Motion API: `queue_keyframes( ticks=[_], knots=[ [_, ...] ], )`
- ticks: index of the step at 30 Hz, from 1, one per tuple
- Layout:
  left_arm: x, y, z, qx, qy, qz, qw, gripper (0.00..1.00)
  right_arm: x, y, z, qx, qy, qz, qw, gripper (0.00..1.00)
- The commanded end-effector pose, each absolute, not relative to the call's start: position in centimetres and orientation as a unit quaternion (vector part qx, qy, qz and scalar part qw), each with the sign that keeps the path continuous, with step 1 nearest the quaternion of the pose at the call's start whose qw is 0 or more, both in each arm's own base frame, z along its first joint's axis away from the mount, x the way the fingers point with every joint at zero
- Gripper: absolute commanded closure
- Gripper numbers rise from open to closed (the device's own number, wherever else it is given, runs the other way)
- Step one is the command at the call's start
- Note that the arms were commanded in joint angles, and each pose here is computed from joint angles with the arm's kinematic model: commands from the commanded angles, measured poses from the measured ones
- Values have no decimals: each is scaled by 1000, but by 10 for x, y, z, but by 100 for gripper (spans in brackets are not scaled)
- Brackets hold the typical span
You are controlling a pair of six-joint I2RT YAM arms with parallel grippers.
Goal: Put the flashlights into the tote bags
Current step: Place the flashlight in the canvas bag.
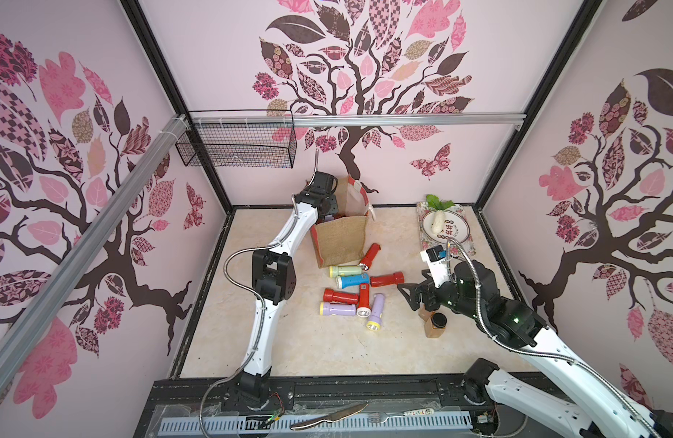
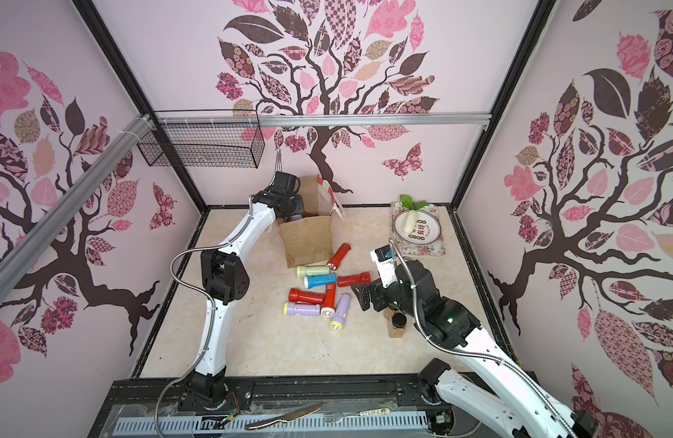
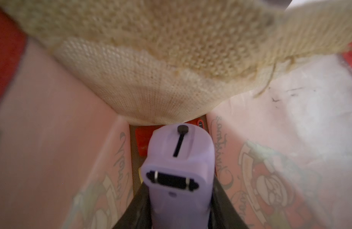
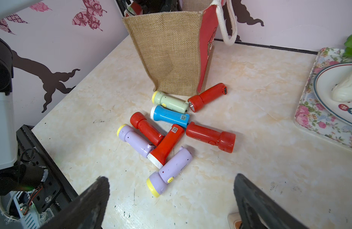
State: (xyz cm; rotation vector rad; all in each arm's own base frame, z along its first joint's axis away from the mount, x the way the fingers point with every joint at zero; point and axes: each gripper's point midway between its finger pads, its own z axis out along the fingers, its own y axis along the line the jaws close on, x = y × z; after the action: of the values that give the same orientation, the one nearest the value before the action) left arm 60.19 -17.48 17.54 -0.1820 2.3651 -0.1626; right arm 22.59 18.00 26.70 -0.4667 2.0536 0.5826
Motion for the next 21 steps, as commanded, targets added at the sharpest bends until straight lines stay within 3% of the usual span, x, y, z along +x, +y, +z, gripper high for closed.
queue_keyframes(
  ticks=[1, 18, 21],
  knots=[
    [601, -170, 157, -68, 929, -49, 360, 80, 229, 179, 284, -192, 822, 237, 482, 0],
    [597, -178, 217, -56, 905, -81, 414, 20, 231, 179, 289, -193, 819, 236, 486, 0],
    [592, -182, 242, -52, 895, -93, 434, 17, 231, 179, 291, -193, 819, 235, 487, 0]
  ],
)
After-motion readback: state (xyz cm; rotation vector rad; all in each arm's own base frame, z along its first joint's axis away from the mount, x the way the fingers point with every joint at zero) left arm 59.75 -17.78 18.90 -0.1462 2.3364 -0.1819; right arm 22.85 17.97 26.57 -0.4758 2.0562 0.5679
